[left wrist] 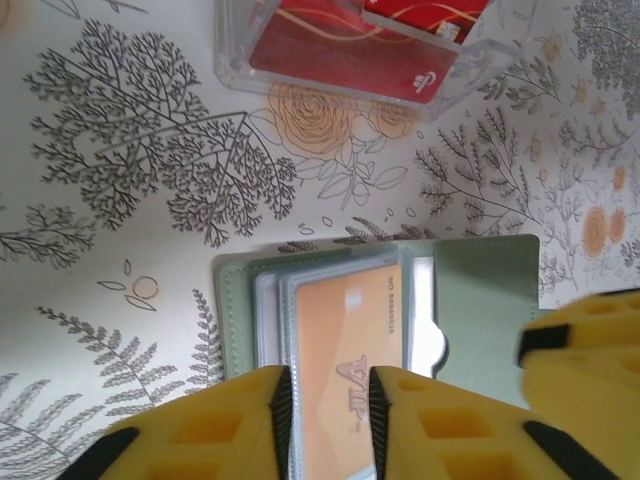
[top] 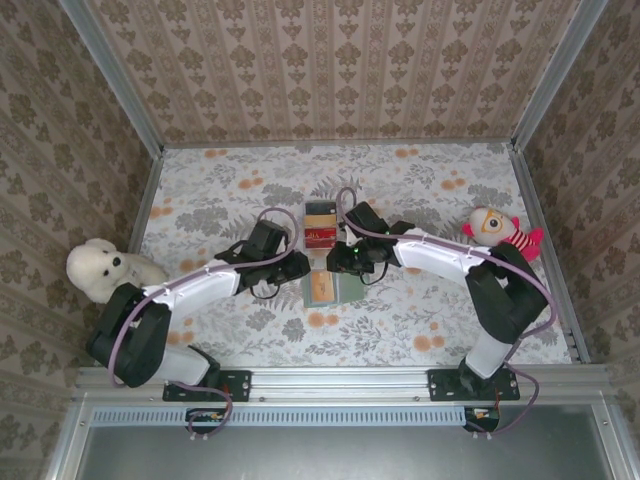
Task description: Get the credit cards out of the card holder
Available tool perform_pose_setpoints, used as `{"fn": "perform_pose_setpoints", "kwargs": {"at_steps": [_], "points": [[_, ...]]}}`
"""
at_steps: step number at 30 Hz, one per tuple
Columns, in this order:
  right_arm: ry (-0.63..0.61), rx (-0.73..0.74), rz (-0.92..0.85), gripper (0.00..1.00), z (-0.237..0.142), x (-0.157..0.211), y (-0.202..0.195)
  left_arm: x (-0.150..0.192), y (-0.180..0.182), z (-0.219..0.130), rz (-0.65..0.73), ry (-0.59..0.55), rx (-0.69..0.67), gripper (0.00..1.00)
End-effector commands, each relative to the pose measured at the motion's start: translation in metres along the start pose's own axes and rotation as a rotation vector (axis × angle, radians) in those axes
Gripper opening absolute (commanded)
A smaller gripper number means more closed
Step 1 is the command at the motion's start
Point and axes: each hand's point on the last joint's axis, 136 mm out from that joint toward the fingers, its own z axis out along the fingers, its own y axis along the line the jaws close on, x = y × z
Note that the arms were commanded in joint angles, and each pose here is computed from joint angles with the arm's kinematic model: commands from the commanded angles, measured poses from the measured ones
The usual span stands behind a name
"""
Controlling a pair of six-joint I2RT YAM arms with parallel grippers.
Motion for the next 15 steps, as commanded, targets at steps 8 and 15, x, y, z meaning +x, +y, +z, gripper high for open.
{"fn": "perform_pose_setpoints", "kwargs": {"at_steps": [8,15], "points": [[0.073,0.036,0.049,0.22,0.026,0.015,-0.021,0.015,-0.015,0.021,0.002,0.094,0.062,0.17],[0.09,0.085,0.051,0.23,0.033,0.018,-0.033,0.018,-0.004,0.036,-0.046,0.094,0.033,0.12]]}}
